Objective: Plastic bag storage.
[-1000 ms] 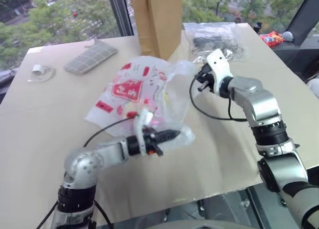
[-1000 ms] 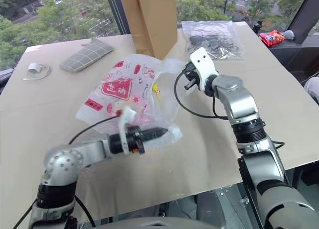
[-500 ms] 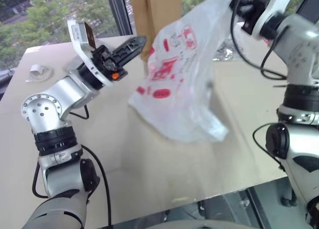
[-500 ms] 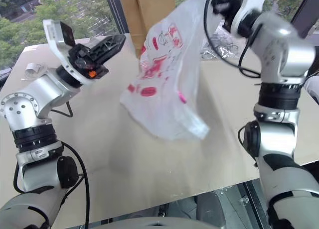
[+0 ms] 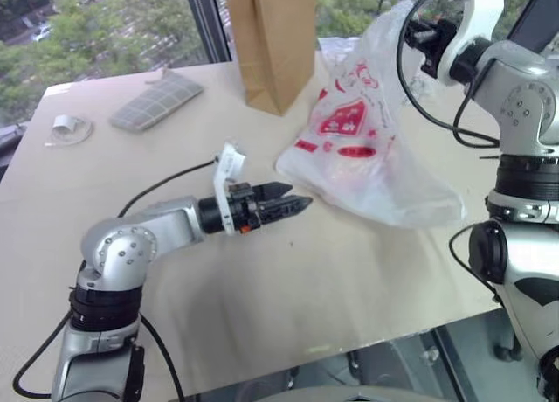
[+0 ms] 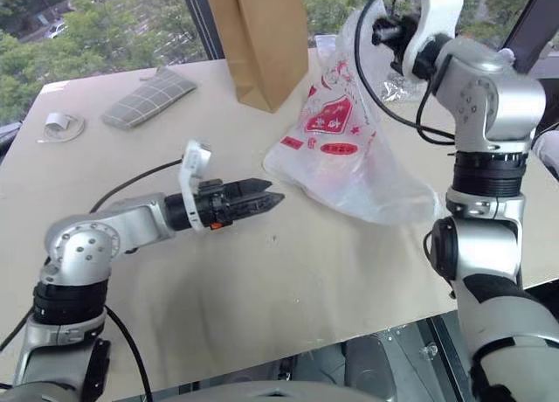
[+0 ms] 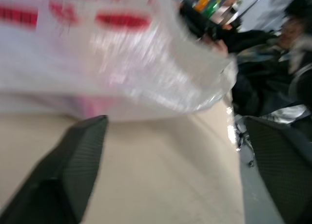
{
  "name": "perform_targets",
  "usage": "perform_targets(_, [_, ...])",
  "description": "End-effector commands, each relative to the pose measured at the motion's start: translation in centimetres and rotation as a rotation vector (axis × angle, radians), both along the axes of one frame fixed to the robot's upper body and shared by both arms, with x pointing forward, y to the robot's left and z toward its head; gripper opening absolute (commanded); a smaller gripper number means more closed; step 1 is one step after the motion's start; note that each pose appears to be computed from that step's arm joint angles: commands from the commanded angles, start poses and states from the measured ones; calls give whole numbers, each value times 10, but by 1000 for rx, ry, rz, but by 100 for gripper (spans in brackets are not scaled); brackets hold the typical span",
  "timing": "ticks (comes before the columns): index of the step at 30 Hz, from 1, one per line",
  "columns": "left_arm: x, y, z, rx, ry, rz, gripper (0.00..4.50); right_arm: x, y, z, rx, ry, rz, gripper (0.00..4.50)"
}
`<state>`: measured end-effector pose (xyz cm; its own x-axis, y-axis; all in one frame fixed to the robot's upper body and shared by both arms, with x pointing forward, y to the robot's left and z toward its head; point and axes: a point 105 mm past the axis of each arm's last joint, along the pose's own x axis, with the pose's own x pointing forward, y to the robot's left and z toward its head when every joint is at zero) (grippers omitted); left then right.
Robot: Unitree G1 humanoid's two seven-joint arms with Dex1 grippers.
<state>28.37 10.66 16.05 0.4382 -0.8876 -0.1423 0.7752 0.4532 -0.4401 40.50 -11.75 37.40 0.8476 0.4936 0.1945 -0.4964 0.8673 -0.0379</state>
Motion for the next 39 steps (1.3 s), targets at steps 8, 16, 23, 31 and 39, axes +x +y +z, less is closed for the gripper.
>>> perform_targets(8, [21,-63,-23,-210,380,26,448,-4,10,47,10,-117,8,0])
perform_targets(16, [19,-91,-29,-208,512,5,448,2,3,37,0,-83,-27,0])
perform_targets(23, [41,-130,-21,-394,665,106,448,2,0,28,-6,-54,-49,0])
perform_targets(31, [59,-122,-3,-538,663,174,131,2,-12,16,-19,-32,-87,0])
perform_targets(39, [85,-61,69,-756,451,185,2,-5,-25,17,-4,-39,-101,0])
